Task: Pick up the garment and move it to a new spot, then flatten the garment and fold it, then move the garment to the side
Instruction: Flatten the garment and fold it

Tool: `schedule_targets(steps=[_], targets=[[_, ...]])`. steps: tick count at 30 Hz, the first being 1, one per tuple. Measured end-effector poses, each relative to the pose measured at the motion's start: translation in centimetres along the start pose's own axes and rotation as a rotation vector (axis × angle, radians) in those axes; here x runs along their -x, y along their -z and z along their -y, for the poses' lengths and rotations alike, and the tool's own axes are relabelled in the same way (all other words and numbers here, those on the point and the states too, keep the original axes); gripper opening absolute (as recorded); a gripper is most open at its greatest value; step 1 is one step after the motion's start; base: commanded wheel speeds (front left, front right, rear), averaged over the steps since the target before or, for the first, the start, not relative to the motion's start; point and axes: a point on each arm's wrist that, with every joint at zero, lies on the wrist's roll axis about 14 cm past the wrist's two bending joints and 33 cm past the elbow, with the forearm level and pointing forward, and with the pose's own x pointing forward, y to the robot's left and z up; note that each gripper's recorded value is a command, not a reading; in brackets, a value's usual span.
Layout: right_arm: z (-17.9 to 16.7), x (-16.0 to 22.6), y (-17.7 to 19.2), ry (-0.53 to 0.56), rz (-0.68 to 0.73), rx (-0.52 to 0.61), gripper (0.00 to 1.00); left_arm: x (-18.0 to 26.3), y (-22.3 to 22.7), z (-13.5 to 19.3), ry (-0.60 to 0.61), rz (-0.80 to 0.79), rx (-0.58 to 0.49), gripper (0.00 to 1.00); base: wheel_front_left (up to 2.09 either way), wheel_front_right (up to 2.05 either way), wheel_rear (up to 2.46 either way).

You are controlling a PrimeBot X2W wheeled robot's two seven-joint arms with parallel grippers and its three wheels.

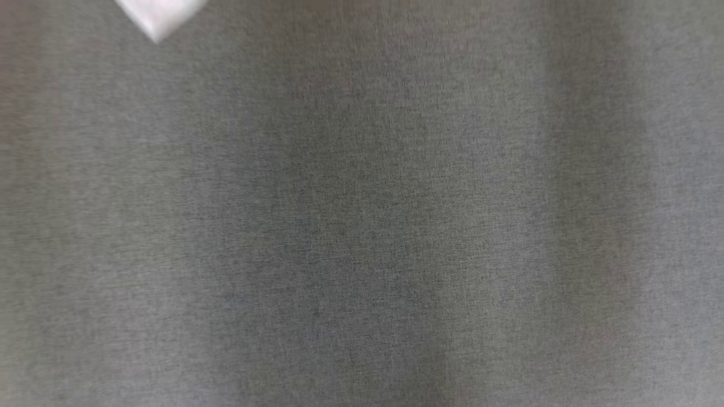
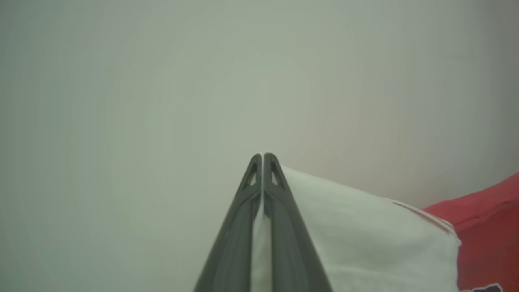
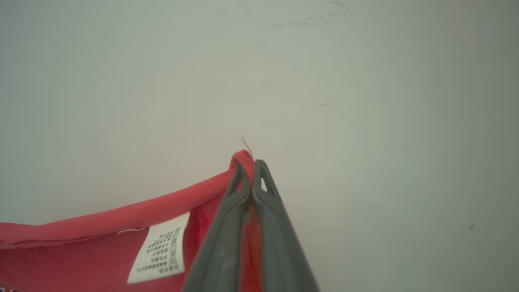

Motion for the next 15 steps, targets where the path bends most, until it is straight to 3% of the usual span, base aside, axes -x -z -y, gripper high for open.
schedule_targets(steps=[15], targets=[[1.1, -3.1, 2.0, 0.018, -0.019, 0.083, 0.0, -3.6, 1.7, 0.9, 0.02, 0.047, 0.032, 0.0, 0.0, 0.0, 0.0]])
